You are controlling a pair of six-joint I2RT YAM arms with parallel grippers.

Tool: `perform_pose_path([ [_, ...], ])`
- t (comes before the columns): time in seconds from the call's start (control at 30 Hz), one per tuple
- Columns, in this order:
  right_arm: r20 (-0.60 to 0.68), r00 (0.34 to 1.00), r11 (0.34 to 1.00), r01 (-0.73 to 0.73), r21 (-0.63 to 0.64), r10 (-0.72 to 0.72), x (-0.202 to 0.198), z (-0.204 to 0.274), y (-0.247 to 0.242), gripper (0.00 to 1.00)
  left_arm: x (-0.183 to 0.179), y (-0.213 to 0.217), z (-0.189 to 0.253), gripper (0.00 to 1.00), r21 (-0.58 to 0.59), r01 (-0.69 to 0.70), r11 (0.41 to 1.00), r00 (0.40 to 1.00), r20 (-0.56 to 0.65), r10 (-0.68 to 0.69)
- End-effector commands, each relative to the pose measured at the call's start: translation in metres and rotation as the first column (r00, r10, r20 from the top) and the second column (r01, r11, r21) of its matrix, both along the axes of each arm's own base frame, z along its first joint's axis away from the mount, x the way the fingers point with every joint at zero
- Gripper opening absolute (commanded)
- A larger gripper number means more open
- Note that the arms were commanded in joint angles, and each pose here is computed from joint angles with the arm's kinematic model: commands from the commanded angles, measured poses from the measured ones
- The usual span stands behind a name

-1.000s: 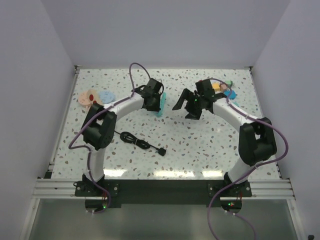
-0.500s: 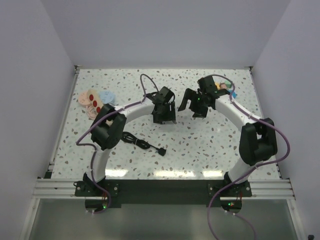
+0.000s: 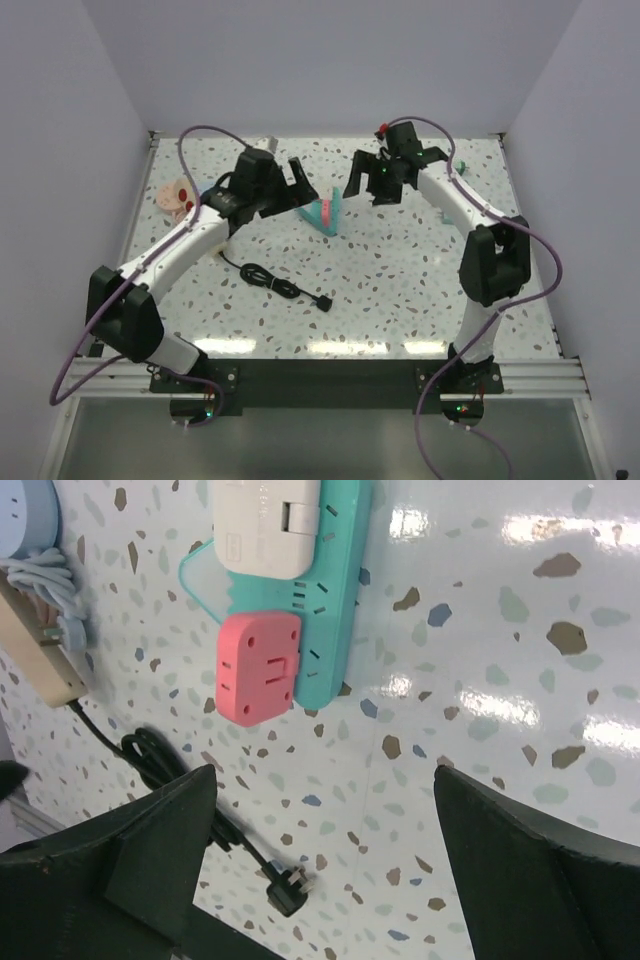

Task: Pull the plug off the socket

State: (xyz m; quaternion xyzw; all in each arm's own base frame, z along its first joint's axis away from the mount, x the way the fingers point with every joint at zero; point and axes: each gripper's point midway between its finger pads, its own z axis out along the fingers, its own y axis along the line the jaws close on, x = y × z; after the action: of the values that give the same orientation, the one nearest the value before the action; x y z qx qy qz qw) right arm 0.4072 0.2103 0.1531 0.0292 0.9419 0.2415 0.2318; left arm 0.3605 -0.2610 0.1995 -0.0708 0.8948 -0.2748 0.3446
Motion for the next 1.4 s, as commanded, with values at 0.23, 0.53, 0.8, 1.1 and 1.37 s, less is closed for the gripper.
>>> perform_pose_path([
  [0.23,-0.035,0.988,0.975,-0.153,-0.164,0.149,0.008,-0.013,0.076,0.93,0.026,0.088,-0.012,1.00,-0.022,-0.196,0.980,0.980,0.017,0.196],
  [0.53,-0.090,0.996,0.945,-0.051,-0.324,0.023,0.011,-0.054,0.066,0.67,0.028,0.078,-0.036,1.00,-0.060,-0.154,0.986,0.988,-0.027,0.152],
  [0.8,-0.075,0.996,0.959,-0.073,-0.275,0.055,0.013,-0.066,0.076,0.29,0.040,0.068,-0.059,1.00,-0.057,-0.113,0.992,0.993,-0.047,0.111],
  [1.1,-0.053,0.988,0.960,-0.153,-0.234,0.144,0.026,-0.085,0.085,0.33,0.060,0.047,-0.089,0.99,-0.097,-0.038,0.995,0.998,-0.043,0.034],
  [1.37,-0.088,0.988,0.963,-0.144,-0.226,0.127,0.025,-0.097,0.074,0.00,0.062,0.027,-0.111,0.98,-0.133,0.004,0.991,0.997,-0.074,-0.014],
])
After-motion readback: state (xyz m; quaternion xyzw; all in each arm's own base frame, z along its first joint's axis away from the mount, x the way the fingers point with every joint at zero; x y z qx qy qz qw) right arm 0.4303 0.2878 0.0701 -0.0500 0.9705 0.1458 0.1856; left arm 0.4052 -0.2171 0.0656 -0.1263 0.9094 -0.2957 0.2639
